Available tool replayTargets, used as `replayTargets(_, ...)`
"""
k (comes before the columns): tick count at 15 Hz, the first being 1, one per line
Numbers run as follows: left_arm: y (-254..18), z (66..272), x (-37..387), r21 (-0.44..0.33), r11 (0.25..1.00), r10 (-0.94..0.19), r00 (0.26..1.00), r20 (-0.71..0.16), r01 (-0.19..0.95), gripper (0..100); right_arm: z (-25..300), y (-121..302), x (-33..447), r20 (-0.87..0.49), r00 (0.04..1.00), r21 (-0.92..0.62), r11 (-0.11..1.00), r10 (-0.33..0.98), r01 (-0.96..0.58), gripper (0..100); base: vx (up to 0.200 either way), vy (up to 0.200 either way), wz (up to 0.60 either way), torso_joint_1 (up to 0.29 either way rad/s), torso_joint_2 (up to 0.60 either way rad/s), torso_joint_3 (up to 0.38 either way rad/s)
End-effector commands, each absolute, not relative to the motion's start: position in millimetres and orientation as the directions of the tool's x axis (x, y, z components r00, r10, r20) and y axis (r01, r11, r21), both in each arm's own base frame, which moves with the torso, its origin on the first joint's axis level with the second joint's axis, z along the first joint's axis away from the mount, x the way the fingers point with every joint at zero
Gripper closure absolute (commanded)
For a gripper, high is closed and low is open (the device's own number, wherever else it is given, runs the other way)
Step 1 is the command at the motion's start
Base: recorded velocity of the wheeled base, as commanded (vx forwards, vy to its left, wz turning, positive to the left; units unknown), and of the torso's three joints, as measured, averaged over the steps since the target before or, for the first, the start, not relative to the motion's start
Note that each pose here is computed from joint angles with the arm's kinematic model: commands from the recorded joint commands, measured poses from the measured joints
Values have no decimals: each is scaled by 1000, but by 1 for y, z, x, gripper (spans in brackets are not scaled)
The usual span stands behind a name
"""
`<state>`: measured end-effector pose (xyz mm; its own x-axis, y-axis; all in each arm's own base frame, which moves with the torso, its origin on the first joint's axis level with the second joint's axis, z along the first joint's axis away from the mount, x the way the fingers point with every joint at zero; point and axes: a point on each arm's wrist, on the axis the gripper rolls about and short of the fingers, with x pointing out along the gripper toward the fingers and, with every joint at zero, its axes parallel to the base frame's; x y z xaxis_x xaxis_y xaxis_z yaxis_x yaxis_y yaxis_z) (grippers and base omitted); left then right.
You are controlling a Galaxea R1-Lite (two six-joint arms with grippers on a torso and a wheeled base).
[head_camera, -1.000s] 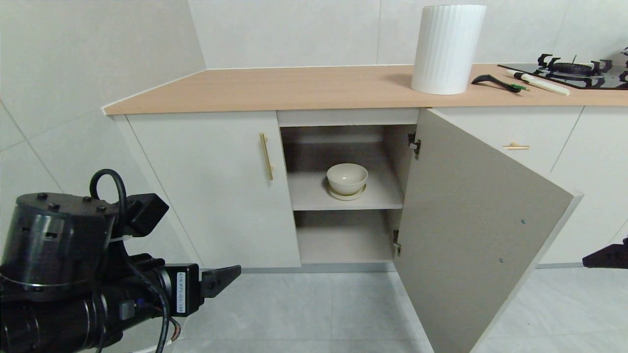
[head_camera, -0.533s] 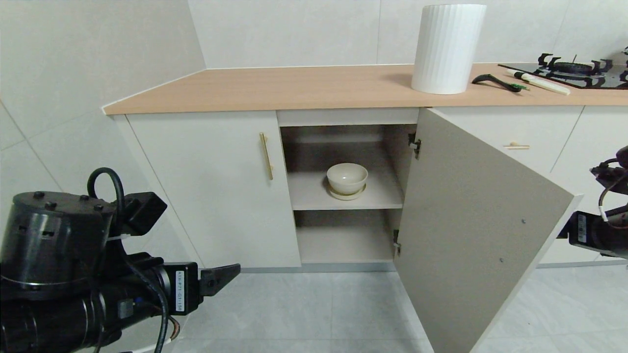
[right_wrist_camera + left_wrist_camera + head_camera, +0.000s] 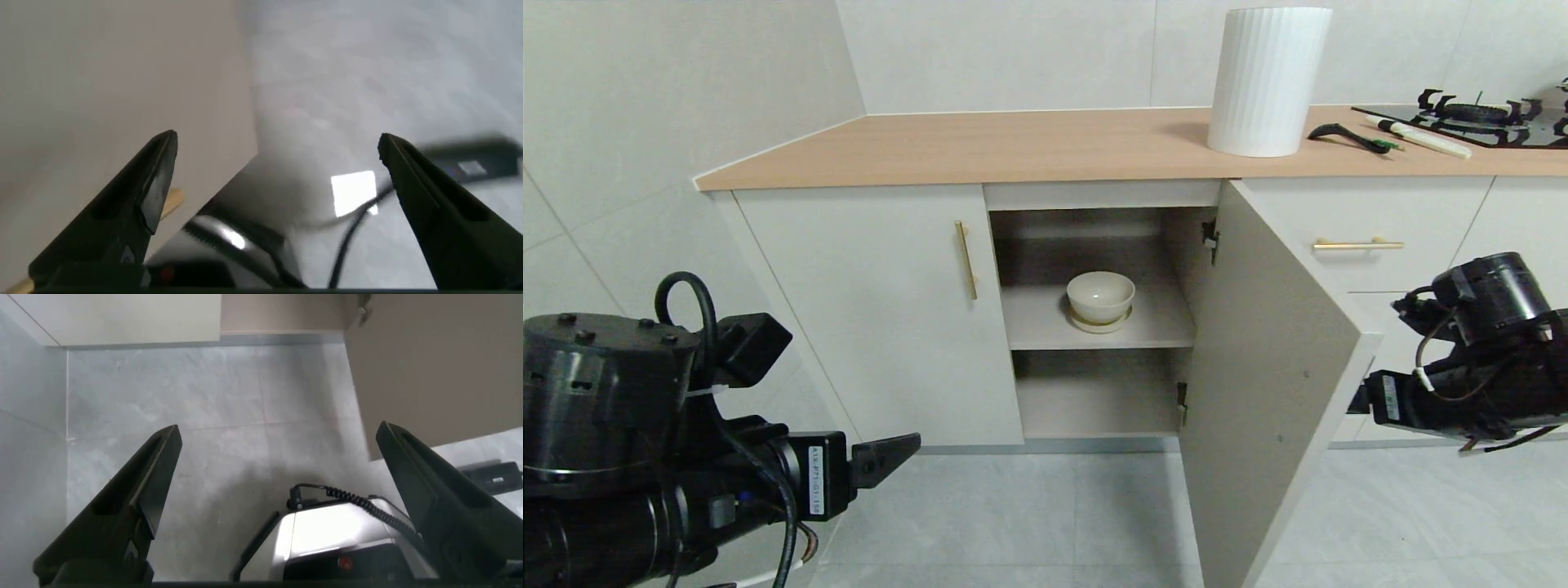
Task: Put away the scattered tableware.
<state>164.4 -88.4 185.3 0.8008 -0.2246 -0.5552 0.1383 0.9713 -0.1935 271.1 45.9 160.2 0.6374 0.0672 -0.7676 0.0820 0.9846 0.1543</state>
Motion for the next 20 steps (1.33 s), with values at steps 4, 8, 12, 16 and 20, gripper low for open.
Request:
replayTargets(4, -89, 184, 166, -192, 972, -221, 798, -560, 135, 0, 145, 133, 298, -738, 630, 168, 970, 242, -175, 0, 0, 0, 0, 0, 0, 0)
replayTargets(8, -89, 186, 167, -196, 971, -223, 807, -546, 135, 0, 139, 165, 310, -663, 678, 219, 948, 318, -231, 0, 0, 0, 0, 0, 0, 0)
replayTargets(12, -91, 182, 171, -187, 974, -215, 800, -560, 131, 0, 128, 174, 321, -633, 699, 264, 941, 333, -209, 0, 0, 0, 0, 0, 0, 0)
replayTargets(16, -91, 180, 170, -178, 975, -211, 798, -564, 131, 0, 120, 185, 326, -605, 714, 317, 929, 352, -190, 0, 0, 0, 0, 0, 0, 0)
replayTargets(20, -91, 181, 170, -172, 975, -212, 798, -564, 137, 0, 105, 201, 334, -556, 752, 368, 916, 354, -160, 0, 150, 0, 0, 7, -1, 3)
